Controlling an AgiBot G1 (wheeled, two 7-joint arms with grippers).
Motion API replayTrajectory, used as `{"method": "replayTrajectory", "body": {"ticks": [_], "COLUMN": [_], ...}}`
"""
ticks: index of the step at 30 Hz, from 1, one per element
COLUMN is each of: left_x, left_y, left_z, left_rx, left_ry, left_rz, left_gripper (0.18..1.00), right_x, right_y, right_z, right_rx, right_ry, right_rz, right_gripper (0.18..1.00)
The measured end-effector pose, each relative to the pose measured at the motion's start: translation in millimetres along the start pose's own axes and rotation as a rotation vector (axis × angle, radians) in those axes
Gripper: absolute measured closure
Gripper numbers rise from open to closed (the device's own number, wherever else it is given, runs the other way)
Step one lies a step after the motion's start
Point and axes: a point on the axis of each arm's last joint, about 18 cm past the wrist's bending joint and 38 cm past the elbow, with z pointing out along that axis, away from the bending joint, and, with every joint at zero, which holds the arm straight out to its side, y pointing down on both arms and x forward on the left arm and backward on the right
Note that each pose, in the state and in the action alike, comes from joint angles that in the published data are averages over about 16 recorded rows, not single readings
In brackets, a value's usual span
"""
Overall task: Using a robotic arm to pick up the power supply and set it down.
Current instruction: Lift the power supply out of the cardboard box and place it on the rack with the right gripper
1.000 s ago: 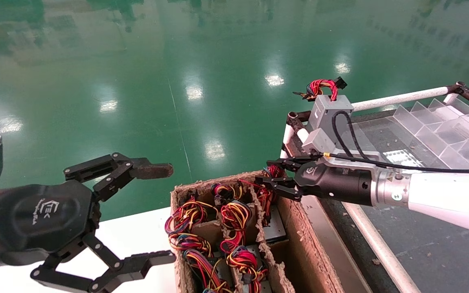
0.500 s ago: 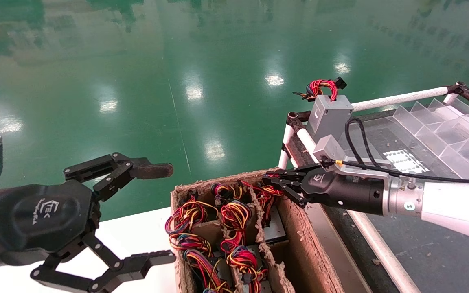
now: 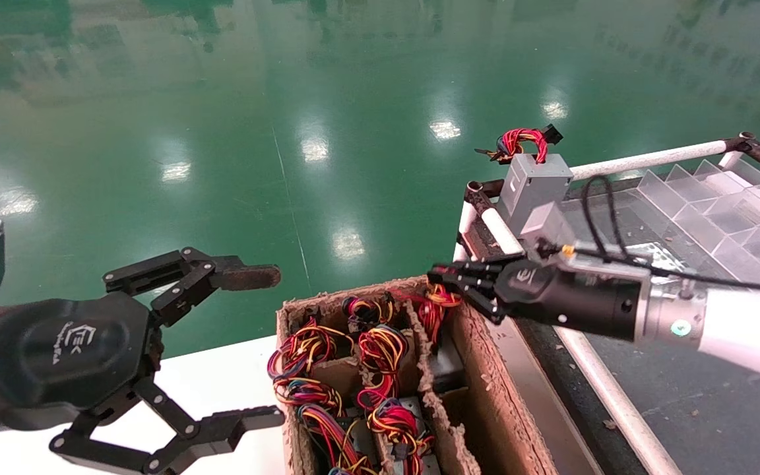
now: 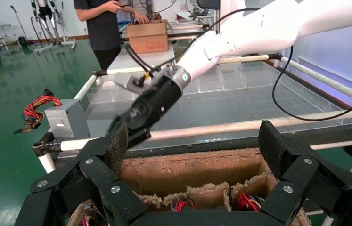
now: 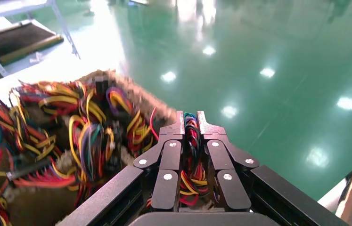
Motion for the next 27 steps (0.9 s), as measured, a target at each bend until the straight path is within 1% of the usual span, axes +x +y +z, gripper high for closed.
{"method": "replayTrajectory", "body": {"ticks": [4,9,22,27], "left_x": [0.0,0.0,0.0,0.0], "left_y": [0.0,0.0,0.0,0.0], "left_z": [0.0,0.0,0.0,0.0], "left_rx": [0.0,0.0,0.0,0.0], "left_ry": [0.0,0.0,0.0,0.0], "left_rz": [0.0,0.0,0.0,0.0], "left_gripper": [0.184,0.184,0.184,0.184], "right_x": [3.6,10.5,29.5,35.3], "right_y": [-18.2,-49.5,-156.5,-190.9], "right_z": [-7.7,-20.7,-55.7,-63.4], "right_rx": [0.037,0.085,0.205,0.233], "right_ry": [-0.005,-0.006,0.035,0.07], "right_rz": [-0.016,-0.054,-0.207,-0.267], "right_gripper": [0.943,0.944,0.944,0.944]}}
